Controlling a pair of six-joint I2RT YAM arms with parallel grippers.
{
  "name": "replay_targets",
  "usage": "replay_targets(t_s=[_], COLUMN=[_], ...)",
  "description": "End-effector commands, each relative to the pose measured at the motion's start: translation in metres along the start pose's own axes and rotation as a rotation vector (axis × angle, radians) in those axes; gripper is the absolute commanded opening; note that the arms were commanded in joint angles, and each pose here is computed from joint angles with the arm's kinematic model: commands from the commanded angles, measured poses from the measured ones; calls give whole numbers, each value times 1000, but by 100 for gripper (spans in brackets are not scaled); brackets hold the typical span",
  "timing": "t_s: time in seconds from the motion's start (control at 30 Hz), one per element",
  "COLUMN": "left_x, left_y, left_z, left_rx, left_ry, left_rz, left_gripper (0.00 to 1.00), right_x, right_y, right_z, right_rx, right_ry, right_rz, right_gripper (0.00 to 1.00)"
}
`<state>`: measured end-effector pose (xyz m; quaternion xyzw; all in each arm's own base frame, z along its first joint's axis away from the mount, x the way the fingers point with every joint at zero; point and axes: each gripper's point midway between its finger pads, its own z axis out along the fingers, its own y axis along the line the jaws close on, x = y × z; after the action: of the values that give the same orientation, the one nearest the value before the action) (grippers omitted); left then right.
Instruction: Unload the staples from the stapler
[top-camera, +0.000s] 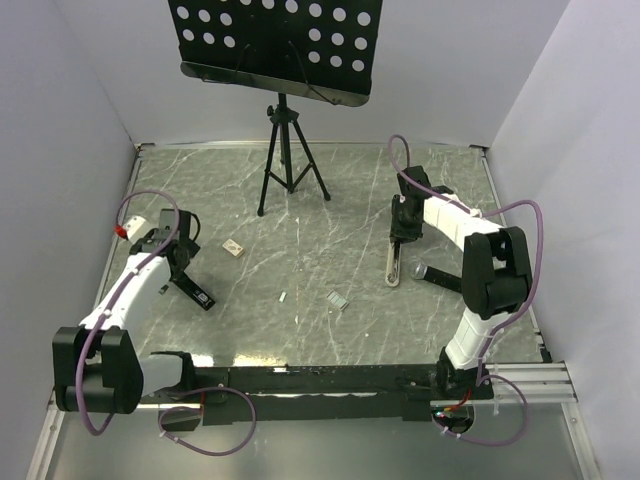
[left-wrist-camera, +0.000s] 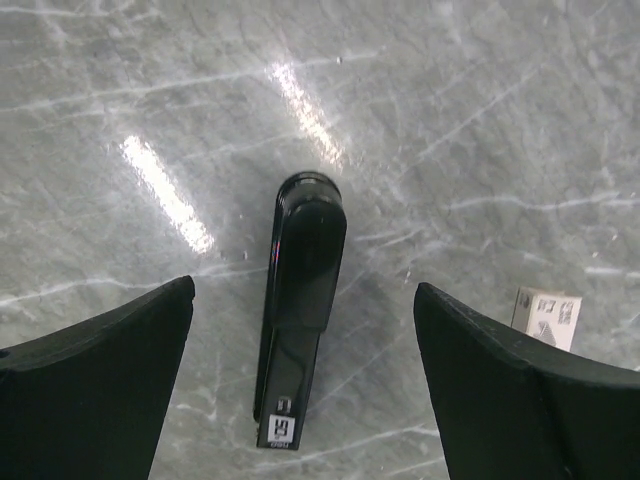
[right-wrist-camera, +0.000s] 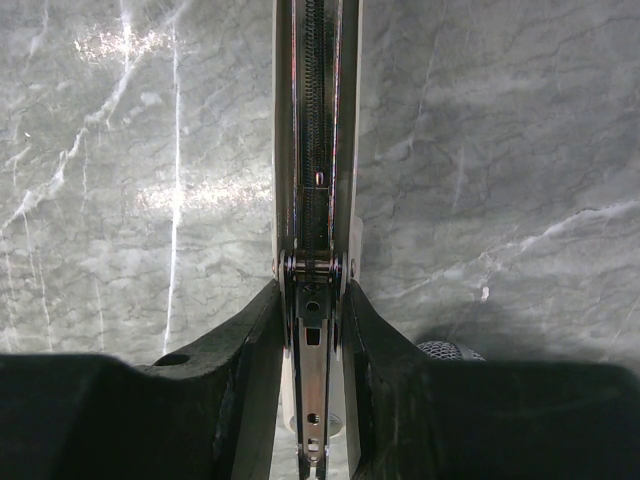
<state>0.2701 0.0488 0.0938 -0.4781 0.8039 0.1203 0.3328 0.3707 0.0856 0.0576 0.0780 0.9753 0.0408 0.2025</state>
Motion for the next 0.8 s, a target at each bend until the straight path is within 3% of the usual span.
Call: replay_targets(t_s=[0.0, 0.4, 0.6, 0.77], left_x=[-16, -3, 9, 8], left_y=[-7, -7, -7, -13], left_z=[4, 14, 21, 23], left_rx=[37, 32, 20, 48], left_ry=[-34, 18, 59, 55], left_rz=[-48, -51, -36, -19], left_gripper=[94, 88, 77, 76], right_x=[-18, -12, -8, -10], right_y=[0, 0, -1, 2], right_z=[1, 6, 2, -13], right_rx=[1, -3, -10, -32], right_ry=[-56, -55, -60, -85], right_rz=[6, 8, 11, 15], right_gripper=[26, 34, 45, 54])
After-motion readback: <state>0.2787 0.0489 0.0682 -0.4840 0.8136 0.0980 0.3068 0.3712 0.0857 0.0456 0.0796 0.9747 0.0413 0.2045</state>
